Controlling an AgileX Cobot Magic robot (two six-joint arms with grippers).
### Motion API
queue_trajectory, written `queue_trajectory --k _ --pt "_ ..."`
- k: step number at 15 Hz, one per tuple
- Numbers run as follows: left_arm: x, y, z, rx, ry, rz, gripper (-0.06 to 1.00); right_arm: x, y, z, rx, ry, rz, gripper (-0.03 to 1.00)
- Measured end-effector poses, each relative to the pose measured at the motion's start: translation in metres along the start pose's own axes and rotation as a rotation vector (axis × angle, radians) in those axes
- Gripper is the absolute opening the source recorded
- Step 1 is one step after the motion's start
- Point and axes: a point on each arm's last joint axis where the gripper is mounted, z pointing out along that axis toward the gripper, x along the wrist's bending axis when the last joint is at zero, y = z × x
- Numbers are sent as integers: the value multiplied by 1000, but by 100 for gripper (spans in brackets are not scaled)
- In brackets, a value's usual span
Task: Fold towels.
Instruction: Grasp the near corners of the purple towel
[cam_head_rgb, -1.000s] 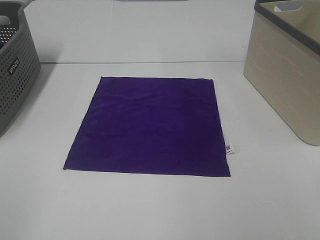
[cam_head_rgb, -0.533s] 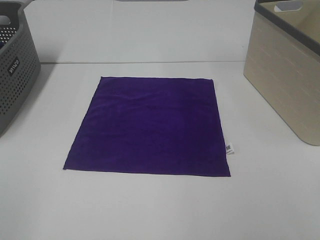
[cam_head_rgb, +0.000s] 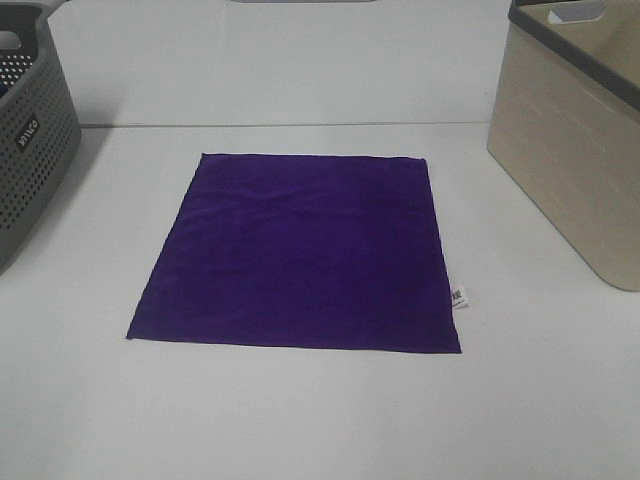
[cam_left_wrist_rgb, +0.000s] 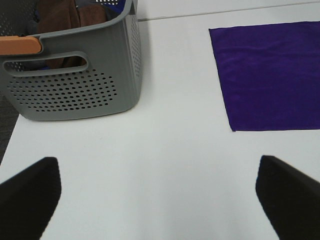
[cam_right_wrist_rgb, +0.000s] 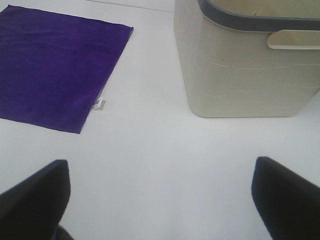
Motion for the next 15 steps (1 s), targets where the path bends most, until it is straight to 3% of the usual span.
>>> queue_trajectory --k 15 --pt "0 0 0 0 0 -17 99 0 0 0 0 0 0 99"
